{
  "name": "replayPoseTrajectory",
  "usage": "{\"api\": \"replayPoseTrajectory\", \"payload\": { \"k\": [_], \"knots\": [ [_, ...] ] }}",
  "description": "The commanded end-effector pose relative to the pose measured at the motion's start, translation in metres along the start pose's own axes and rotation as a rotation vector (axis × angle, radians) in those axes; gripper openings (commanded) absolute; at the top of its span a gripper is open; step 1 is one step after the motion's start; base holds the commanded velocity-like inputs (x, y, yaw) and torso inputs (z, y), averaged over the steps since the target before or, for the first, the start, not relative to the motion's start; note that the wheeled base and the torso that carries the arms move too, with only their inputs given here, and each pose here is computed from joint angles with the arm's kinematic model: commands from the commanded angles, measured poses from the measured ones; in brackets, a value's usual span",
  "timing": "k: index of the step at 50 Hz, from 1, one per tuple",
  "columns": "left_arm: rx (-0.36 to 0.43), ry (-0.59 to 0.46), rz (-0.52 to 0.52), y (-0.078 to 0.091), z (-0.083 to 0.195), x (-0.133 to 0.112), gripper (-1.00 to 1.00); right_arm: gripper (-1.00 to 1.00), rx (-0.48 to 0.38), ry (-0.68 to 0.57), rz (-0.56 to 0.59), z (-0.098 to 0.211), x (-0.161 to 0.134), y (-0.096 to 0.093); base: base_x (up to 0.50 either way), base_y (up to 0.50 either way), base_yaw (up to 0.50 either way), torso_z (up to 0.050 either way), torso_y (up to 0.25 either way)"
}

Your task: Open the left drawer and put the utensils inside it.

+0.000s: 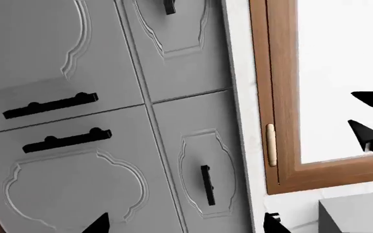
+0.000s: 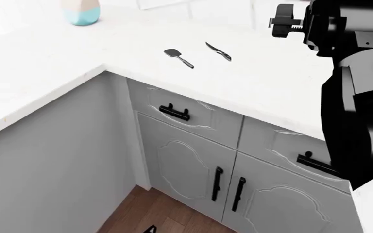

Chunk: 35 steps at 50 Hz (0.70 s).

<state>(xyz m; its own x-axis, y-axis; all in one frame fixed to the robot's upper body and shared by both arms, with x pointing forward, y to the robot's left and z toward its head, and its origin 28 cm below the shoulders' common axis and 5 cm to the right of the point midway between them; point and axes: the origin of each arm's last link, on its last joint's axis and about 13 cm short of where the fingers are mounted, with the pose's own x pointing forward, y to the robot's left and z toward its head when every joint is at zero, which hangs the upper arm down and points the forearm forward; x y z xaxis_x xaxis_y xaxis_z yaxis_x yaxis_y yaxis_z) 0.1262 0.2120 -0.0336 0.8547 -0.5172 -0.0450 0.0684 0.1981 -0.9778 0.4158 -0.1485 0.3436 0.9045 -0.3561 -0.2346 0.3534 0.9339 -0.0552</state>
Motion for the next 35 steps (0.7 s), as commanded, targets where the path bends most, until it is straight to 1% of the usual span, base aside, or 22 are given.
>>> {"api": "replayPoseTrajectory", "payload": {
  "k": [1, 16, 27, 35],
  "knots": [
    [-0.151, -0.048, -0.087, 0.008, -0.006, -0.012, 1.00, 1.00, -0.013, -0.018, -0.004, 0.001, 0.001, 0.000, 0.44, 0.24, 0.00, 0.000, 0.000],
    [-0.147, -0.055, -0.076, 0.010, -0.007, -0.013, 1.00, 1.00, -0.013, -0.012, -0.009, -0.003, 0.002, -0.001, 0.44, 0.24, 0.00, 0.000, 0.000],
    [-0.149, -0.062, -0.066, 0.018, -0.005, -0.012, 1.00, 1.00, -0.022, -0.008, -0.008, -0.005, 0.003, -0.001, 0.44, 0.24, 0.00, 0.000, 0.000],
    [-0.148, -0.063, -0.065, 0.018, -0.006, -0.013, 1.00, 1.00, -0.023, -0.005, -0.010, -0.007, 0.004, -0.002, 0.44, 0.24, 0.00, 0.000, 0.000]
  ]
}}
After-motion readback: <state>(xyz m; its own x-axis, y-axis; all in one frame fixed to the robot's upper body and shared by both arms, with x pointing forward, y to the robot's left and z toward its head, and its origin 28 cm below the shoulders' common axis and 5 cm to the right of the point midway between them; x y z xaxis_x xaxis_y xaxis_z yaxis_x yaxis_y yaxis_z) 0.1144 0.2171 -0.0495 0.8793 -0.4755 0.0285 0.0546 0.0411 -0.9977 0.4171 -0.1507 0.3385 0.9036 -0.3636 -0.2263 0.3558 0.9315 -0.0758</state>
